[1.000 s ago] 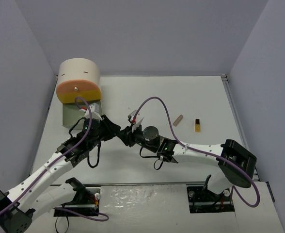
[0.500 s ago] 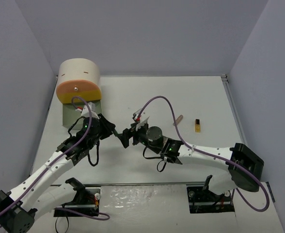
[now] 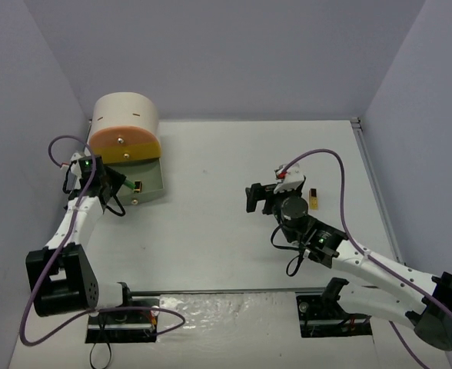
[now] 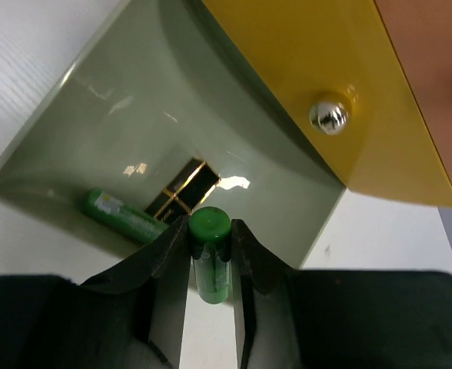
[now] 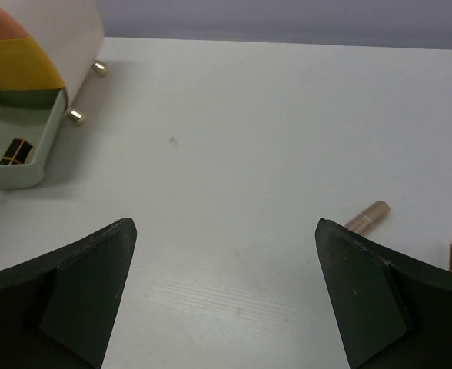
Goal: Organize the makeup
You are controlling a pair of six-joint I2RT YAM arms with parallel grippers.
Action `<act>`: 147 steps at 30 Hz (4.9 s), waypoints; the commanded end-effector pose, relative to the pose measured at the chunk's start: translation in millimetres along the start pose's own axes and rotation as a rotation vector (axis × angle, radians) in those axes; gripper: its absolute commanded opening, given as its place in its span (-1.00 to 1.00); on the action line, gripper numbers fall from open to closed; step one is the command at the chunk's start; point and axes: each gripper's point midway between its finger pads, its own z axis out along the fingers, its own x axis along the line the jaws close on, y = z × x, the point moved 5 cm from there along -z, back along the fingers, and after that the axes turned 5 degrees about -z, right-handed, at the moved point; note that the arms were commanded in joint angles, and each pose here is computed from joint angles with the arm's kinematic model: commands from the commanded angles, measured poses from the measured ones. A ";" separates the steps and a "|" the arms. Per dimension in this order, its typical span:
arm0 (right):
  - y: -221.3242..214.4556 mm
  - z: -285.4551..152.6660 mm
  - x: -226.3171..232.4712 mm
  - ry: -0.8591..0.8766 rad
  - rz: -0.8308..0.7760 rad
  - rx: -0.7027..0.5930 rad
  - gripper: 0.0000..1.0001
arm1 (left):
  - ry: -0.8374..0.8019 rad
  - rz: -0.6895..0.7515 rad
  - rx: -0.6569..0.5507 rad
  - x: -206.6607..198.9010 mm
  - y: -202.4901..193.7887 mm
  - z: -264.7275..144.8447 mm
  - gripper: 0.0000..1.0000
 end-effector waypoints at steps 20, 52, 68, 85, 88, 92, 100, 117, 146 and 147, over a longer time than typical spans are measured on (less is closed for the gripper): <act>-2.4 -6.0 -57.7 -0.309 0.036 0.032 1.00 | -0.125 -0.056 0.006 -45.8 35.3 8.1 0.25; -132.1 140.0 -119.4 -0.505 0.266 0.426 0.18 | -0.401 0.725 0.017 14.2 -50.0 -179.2 0.94; -129.1 123.9 -81.4 -0.291 0.211 0.359 -1.00 | -0.461 0.592 0.142 0.3 -66.5 -176.5 0.94; -12.1 36.4 142.5 0.553 0.098 -0.108 -1.00 | -0.679 0.362 0.328 -71.2 -123.9 -184.3 0.84; -6.9 29.1 159.5 0.602 0.099 -0.134 -1.00 | -0.676 0.369 0.341 -77.9 -133.7 -185.7 0.79; -2.9 24.7 170.3 0.640 0.105 -0.154 -1.00 | -0.657 0.366 0.352 -79.6 -143.9 -183.5 0.70; -2.9 19.1 178.8 0.681 0.126 -0.170 -1.00 | -0.659 0.361 0.394 -84.6 -164.5 -182.2 0.31; -5.3 21.3 170.9 0.630 0.111 -0.170 -0.23 | -0.689 0.372 0.406 -90.9 -176.9 -186.7 -1.00; 2.2 -23.0 -66.2 -0.320 0.016 -0.059 1.00 | -0.174 0.028 -0.021 -54.7 27.3 -5.3 -0.96; 2.7 -25.7 -71.1 -0.342 0.017 -0.060 1.00 | -0.160 0.008 -0.016 -52.9 31.2 3.3 -0.93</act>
